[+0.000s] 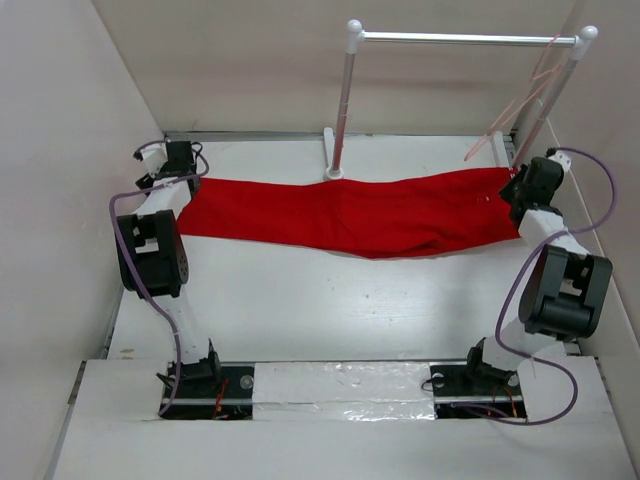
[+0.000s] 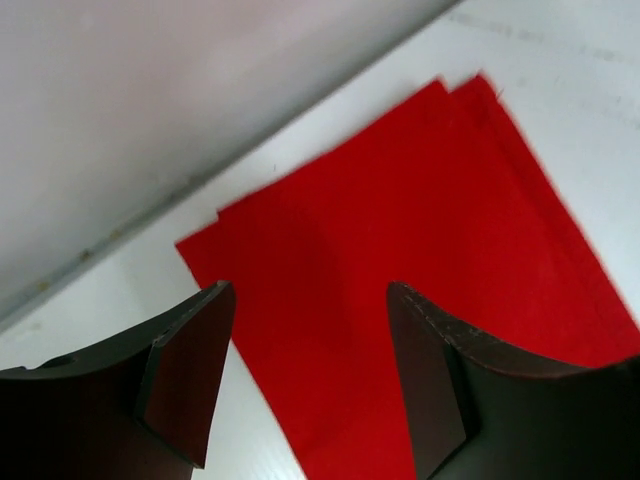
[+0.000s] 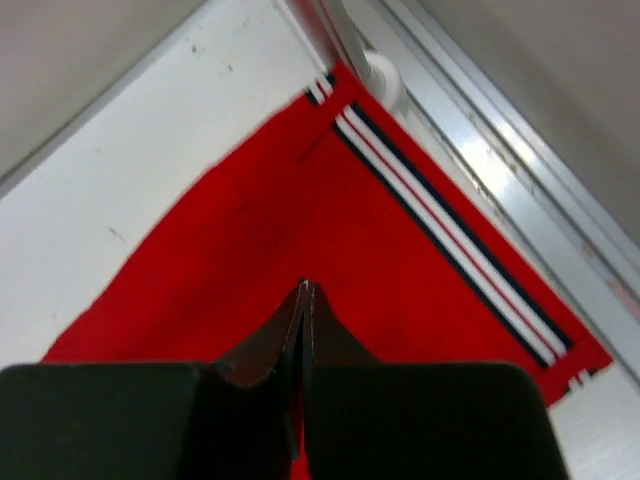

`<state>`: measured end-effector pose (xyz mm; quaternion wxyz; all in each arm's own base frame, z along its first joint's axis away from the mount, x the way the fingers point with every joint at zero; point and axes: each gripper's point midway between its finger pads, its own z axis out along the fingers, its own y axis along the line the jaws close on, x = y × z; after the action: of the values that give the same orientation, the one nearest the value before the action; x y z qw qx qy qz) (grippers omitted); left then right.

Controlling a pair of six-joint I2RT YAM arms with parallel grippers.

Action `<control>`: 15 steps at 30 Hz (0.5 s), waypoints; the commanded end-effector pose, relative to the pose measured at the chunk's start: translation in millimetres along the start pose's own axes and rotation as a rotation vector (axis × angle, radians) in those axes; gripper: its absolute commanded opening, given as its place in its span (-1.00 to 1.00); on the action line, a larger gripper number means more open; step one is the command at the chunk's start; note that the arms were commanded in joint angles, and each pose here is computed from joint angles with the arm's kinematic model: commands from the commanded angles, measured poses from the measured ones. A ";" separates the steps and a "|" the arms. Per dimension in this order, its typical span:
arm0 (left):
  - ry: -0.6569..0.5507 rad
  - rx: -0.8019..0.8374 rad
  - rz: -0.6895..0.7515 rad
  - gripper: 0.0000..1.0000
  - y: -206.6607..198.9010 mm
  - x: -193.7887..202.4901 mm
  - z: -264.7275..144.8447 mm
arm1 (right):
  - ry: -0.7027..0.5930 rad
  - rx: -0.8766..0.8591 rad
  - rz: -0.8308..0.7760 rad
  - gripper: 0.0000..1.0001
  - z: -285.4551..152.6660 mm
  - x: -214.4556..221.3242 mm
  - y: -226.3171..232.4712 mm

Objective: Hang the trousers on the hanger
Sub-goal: Fold the trousers at the center of the board.

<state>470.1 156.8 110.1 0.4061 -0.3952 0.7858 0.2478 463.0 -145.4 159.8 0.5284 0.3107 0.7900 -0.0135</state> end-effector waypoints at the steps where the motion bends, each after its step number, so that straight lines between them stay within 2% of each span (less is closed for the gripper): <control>1: 0.079 0.061 -0.103 0.18 6.0 17.1 -16.4 | -0.045 -0.060 0.032 -1.00 -15.1 11.4 2.7; 5: 0.187 0.120 -0.140 0.24 12.4 37.4 -25.0 | -0.046 -0.049 0.093 -1.00 -28.8 38.6 -16.5; 6: 0.238 0.178 -0.160 0.24 6.4 43.3 -29.9 | -0.041 -0.036 0.118 -0.71 -28.9 42.8 -24.4; 8: 0.282 0.175 -0.169 0.27 15.0 56.2 -27.5 | 0.025 -0.054 0.137 -0.26 -30.3 62.6 -31.6; 9: 0.293 0.175 -0.161 0.31 16.5 61.3 -27.9 | 0.037 -0.047 0.151 0.08 -29.9 67.2 -36.4; 10: 0.302 0.169 -0.154 0.36 18.4 66.2 -27.4 | 0.061 -0.047 0.164 0.22 -29.2 76.5 -37.4; 12: 0.344 0.175 -0.148 0.38 17.4 80.2 -27.0 | 0.093 -0.065 0.194 0.36 -30.0 93.7 -37.1; 15: 0.404 0.197 -0.160 0.40 8.9 95.4 -25.2 | 0.118 -0.070 0.203 0.38 -29.7 107.9 -39.2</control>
<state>415.1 122.2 48.6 0.3088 -0.4505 0.8321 0.0968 382.8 -122.0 65.2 0.4685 0.3746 0.7982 0.0546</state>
